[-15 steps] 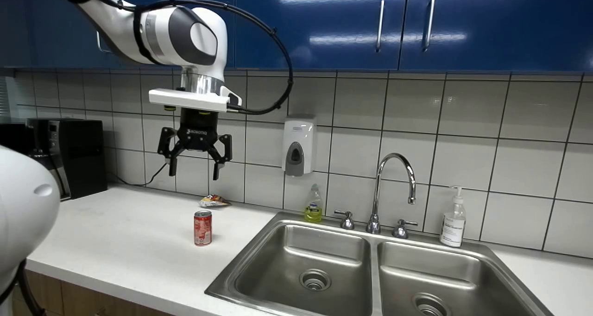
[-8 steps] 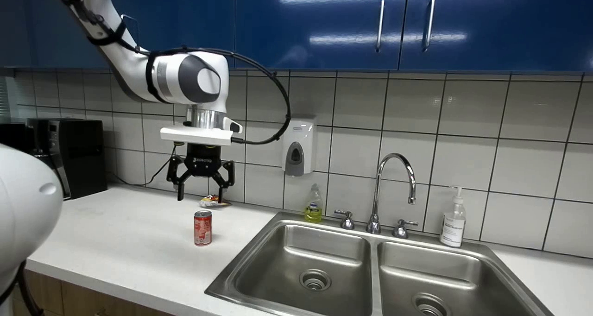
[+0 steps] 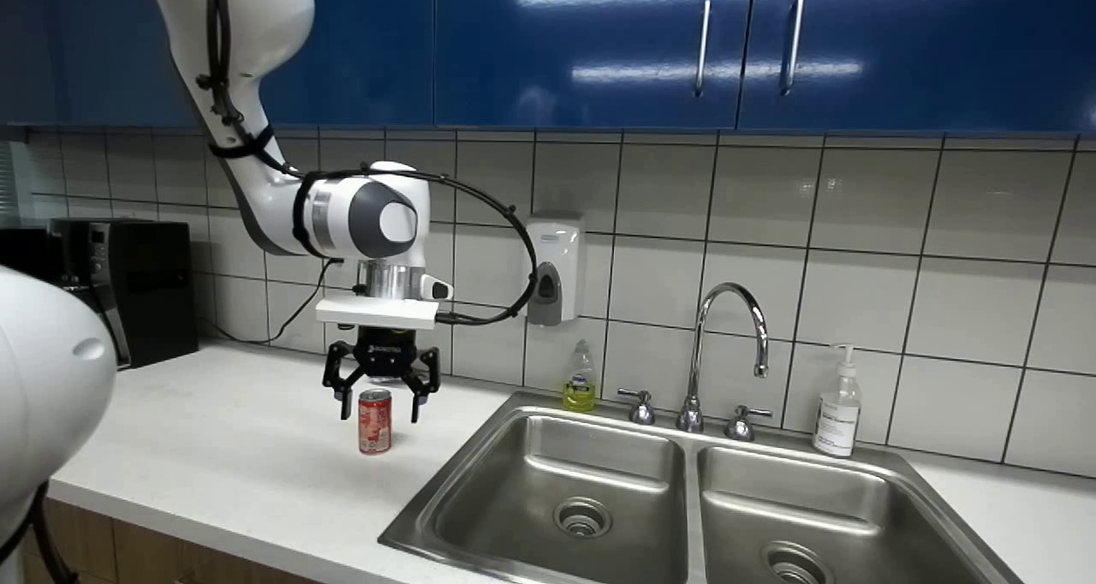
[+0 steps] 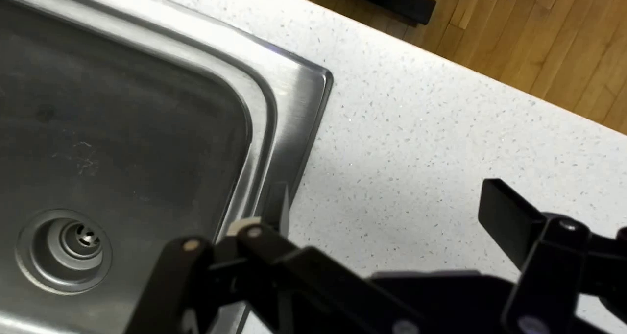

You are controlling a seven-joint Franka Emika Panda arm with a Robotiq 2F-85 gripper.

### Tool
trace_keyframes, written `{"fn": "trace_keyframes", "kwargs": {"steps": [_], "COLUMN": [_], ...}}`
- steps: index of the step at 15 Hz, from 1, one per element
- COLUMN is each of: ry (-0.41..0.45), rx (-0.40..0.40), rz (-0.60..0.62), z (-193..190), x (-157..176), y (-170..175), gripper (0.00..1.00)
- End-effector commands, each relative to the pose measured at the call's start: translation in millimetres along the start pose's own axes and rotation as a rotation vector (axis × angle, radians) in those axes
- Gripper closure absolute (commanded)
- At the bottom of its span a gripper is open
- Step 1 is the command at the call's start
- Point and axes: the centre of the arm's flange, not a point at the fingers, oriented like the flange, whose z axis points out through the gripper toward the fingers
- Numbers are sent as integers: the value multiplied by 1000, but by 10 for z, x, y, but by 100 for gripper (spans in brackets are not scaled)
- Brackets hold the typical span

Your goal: Put the can in the left sink

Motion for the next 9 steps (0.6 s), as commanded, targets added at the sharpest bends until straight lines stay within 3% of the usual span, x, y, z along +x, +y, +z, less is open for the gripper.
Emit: {"fn": "trace_keyframes", "kwargs": {"steps": [1,9], "ry": [4,-17], "rx": [11,19], "rz": [-33,-115], "z": [155,306], "x": [297,821], "y": [-17,-294], "gripper": [0,0]}}
